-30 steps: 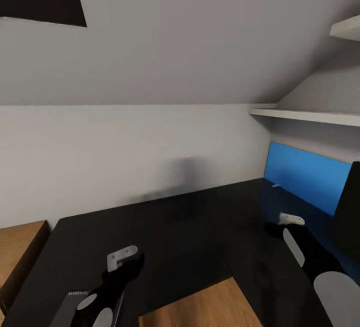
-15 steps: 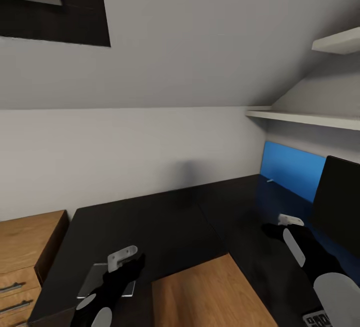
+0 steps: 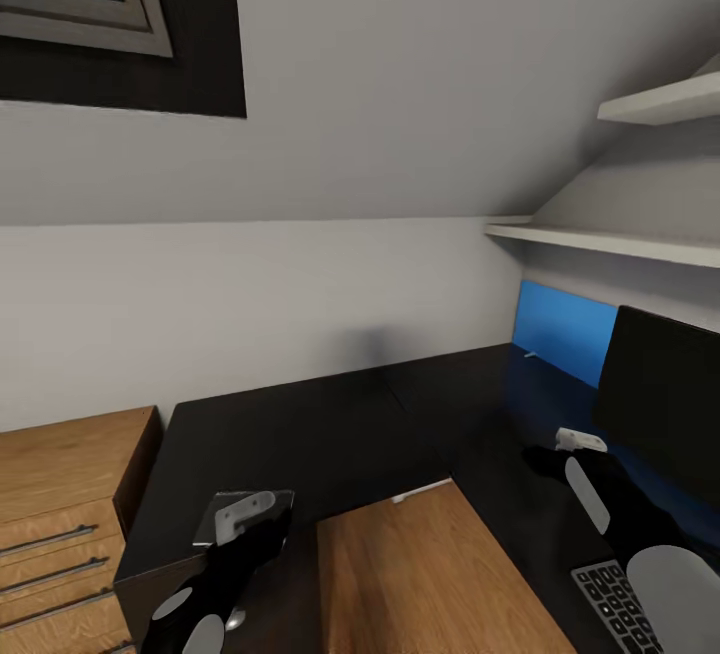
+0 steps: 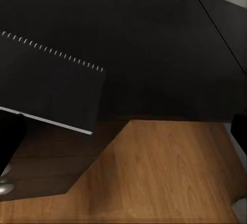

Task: In the bedroom, organize the workspace by keeping the computer under the desk, ensuring the monitor is on the desk, placing the keyboard on the desk next to the monitor, placing the mouse on the desk next to the keyboard, moving the folder from the swivel chair onto the desk next to the mouse, stacking the notebook on top of the folder with the pen on top of the notebook, and positioning the swivel chair next to the desk.

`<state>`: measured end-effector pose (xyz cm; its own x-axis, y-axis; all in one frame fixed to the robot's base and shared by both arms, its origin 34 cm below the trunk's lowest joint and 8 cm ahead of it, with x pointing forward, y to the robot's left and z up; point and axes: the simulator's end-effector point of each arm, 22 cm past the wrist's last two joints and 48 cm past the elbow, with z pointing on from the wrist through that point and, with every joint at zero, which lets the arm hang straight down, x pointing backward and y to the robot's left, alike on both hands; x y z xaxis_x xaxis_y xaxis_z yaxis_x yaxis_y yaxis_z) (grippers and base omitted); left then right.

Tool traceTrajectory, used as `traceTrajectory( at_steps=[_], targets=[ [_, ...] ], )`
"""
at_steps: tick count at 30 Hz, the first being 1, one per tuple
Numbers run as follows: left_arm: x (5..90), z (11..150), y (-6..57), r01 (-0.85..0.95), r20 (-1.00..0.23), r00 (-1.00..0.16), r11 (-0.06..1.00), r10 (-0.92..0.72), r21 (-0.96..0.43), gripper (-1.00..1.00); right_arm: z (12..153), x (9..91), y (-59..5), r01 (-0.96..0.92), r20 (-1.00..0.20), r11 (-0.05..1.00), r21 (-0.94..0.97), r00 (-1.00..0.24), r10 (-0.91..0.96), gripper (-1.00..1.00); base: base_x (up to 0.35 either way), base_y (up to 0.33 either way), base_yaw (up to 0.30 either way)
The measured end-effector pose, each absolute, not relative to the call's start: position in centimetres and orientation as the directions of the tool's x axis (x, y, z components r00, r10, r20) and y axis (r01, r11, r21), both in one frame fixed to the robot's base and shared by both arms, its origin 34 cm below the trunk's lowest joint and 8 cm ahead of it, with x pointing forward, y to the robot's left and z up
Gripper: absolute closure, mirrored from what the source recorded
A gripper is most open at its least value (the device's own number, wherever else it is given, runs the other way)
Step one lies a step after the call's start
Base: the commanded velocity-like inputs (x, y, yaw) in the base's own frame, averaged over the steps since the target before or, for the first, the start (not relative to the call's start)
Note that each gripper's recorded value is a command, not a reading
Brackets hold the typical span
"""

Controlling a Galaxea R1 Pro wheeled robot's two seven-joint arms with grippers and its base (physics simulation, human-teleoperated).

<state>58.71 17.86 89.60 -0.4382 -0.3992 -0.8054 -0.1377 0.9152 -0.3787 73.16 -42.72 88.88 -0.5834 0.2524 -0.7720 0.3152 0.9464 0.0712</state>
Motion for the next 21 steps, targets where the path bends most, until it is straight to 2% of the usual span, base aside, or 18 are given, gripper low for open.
traceTrajectory(
  at_steps=[10,21],
  targets=[
    [58.68,89.72,17.81,-0.137,-0.806,-0.439,0.916,-0.398,-0.378,-1.0,89.01,73.13,-42.63,0.315,-0.771,0.946,0.073,-0.584,0.253,1.0,-0.002,0.0,-0.019],
    [58.66,90.12,17.79,-0.133,-0.81,-0.432,0.916,-0.397,-0.378,-1.0,89.29,73.05,-42.61,0.315,-0.774,0.946,0.074,-0.58,0.254,1.0,0.0,0.0,-0.188]
  ],
)
